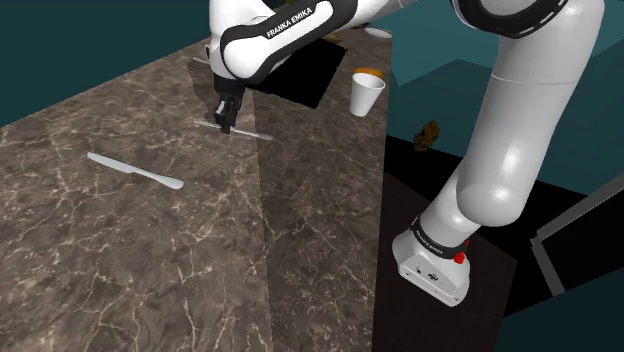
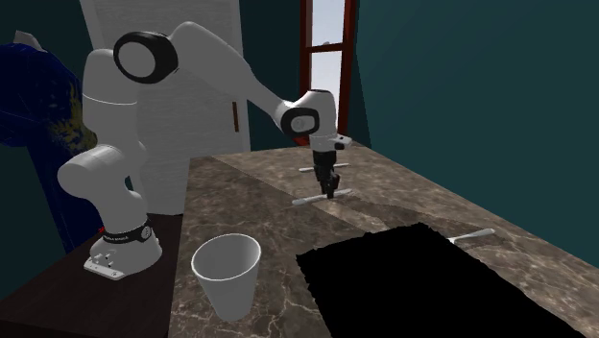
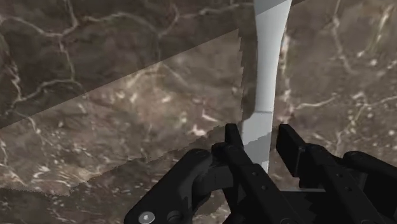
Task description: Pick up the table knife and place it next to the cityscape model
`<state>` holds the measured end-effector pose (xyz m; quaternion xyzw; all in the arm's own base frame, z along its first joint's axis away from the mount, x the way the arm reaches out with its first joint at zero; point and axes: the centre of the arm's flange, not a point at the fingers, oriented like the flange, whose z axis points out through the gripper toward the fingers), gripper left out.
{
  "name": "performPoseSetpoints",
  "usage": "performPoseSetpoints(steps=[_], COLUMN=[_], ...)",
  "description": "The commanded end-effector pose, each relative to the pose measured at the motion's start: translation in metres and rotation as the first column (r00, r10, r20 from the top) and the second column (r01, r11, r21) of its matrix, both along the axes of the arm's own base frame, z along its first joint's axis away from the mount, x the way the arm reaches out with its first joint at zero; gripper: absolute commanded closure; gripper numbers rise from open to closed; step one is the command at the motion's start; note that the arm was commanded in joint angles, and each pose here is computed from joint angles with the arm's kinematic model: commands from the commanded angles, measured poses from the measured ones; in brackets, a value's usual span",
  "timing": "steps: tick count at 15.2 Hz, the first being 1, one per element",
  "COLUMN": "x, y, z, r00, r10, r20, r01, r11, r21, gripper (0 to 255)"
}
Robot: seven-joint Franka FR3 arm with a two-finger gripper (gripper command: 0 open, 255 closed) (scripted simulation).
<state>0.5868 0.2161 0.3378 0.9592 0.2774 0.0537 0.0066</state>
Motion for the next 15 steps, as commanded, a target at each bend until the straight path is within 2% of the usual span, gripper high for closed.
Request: performPoseSetpoints(steps=[1, 6, 15], x=[0.003, 0.003, 0.003], y=[-0.010, -0.011, -0.011], z=[-0.007, -0.007, 0.040], r00=[1.000, 1.000, 1.000], r10=[-0.015, -0.015, -0.015], r20=[-0.008, -0.008, -0.008], r01=[0.015, 0.015, 0.015], r11=[1.000, 1.000, 1.000], r21=[-0.008, -0.008, -0.008], gripper=[255, 255, 255])
